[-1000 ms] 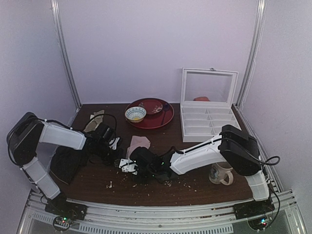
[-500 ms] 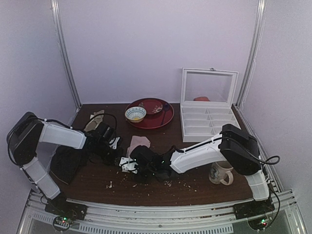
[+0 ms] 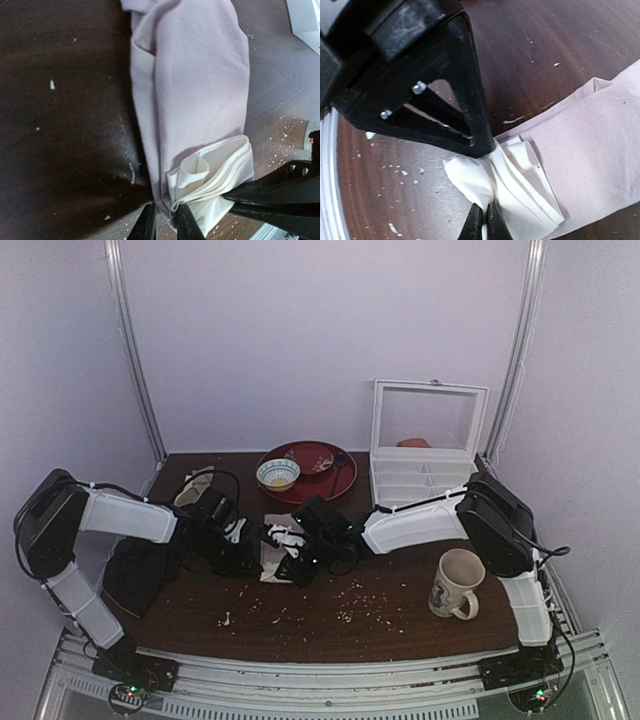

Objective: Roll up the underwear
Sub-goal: Roll the underwear at the center of the board.

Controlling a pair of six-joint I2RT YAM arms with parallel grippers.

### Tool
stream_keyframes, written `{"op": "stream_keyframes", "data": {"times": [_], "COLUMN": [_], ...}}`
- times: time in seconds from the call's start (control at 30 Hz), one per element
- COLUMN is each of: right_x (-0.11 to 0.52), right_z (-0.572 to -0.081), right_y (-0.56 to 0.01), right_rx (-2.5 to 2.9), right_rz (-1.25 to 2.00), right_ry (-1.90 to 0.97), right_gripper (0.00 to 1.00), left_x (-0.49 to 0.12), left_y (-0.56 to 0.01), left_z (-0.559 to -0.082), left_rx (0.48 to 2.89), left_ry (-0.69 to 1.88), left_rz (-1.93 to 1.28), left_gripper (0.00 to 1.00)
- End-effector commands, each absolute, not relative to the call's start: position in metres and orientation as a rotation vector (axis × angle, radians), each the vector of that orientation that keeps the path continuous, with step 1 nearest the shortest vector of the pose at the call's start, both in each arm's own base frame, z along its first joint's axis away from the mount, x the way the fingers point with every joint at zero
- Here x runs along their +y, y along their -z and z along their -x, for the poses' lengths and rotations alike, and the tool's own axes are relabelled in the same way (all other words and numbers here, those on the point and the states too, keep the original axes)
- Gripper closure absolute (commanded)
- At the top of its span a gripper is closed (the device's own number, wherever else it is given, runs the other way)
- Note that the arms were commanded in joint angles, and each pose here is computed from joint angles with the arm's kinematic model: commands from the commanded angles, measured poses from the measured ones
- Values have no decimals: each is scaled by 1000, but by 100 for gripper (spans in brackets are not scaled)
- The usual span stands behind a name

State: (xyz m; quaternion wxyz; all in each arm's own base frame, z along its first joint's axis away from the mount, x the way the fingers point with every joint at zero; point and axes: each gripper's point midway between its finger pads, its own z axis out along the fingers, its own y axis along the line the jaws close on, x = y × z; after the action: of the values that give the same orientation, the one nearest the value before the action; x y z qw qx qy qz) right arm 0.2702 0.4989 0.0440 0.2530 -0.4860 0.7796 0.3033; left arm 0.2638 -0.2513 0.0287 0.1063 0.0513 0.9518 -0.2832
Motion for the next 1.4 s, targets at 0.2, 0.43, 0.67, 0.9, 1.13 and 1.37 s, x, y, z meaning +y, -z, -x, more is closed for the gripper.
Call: {"op": "stream_keyframes", "data": {"times": [0.2,0.43,0.67,0.9,1.13,1.37], "right_x": [503,499,499,496,494,492], "right_z": [-241,-241,-245,-253,-260,-265], "right_y": [-50,-42,-36,-29,-25,-26], "right_rx": [2181,2233,2297,2359,2417,2448], "right_rz": [1369,1330,1273,1188,1108,1044], "right_ry": [-1026,-1070,-1147,-1218,-1311,-1403], "right_gripper": [100,100,100,100,100,100], "left_x": [-241,-240,-253,-258,-259,-263], "left_y": [-53,-64,-66,-63,-59,-59], "left_z": [-282,-287,-284,-279,-276,-273], "left_rx": [2743,2712,2677,2661,2662,2655], "left_ry": [802,821,938,1004,1036,1072], "left_rz": [-104,-95,-124,-130,-129,-160], "left_gripper": [78,78,80,81,82,82]}}
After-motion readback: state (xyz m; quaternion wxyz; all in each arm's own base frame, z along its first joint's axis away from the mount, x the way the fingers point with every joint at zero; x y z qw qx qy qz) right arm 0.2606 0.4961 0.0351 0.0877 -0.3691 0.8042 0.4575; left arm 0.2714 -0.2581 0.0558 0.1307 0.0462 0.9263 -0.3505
